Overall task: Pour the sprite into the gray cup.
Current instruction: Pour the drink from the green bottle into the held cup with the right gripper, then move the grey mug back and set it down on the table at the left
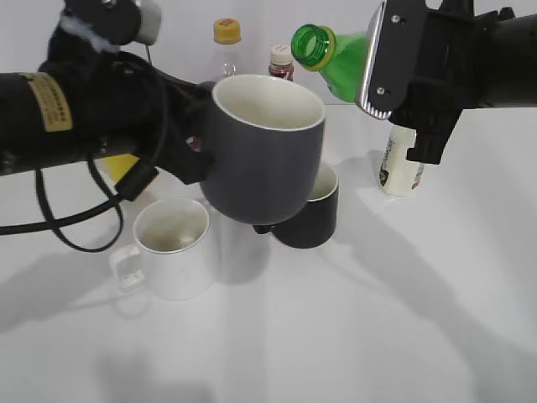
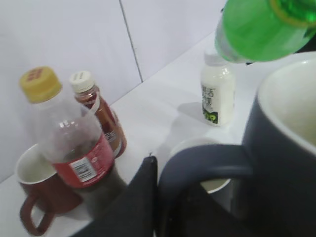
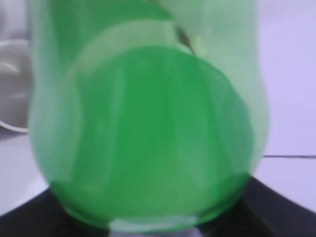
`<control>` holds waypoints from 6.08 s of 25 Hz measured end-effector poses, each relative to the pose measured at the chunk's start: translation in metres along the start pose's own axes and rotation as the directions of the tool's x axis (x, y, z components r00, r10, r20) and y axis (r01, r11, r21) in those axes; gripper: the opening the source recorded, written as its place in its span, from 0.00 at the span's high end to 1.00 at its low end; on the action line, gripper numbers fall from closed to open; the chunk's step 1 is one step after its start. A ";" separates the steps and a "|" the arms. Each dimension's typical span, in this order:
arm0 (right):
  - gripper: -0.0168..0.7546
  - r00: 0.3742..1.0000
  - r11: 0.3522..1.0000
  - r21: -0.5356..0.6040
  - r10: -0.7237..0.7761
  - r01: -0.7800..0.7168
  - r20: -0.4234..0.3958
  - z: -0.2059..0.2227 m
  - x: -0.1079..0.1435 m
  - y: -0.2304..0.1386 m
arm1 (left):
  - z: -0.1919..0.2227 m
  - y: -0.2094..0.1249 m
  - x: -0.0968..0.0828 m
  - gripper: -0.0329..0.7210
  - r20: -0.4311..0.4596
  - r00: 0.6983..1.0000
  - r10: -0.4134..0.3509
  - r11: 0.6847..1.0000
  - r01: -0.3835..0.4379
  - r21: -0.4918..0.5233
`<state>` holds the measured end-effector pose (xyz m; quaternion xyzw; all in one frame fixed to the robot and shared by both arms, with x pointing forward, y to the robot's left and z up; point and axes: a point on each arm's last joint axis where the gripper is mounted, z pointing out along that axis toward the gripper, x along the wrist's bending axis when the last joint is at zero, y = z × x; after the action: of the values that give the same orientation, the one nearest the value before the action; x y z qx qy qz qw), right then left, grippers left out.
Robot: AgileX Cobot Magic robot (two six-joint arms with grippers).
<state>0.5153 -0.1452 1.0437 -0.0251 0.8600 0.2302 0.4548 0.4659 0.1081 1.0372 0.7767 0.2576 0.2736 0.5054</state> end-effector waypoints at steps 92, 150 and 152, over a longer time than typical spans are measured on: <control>0.46 0.983 0.984 -0.071 0.170 -0.165 0.076 0.000 -0.008 0.005 | 0.013 -0.006 -0.008 0.89 0.027 1.000 -0.009 1.000 0.009 0.019; 0.46 0.188 0.246 -0.276 0.957 -0.929 0.222 -0.028 0.090 -0.084 | -0.027 -0.237 0.113 0.64 -0.518 0.787 -0.335 0.923 0.384 -0.015; 0.46 0.188 0.246 -0.275 0.957 -0.929 0.222 -0.027 0.090 -0.084 | -0.030 -0.235 0.110 0.61 -0.507 0.795 -0.333 0.924 0.381 -0.010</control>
<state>0.4627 -0.2166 0.9540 0.5300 0.5885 0.4940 0.3589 0.4952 0.2856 0.8475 0.6389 0.5339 0.3525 0.4273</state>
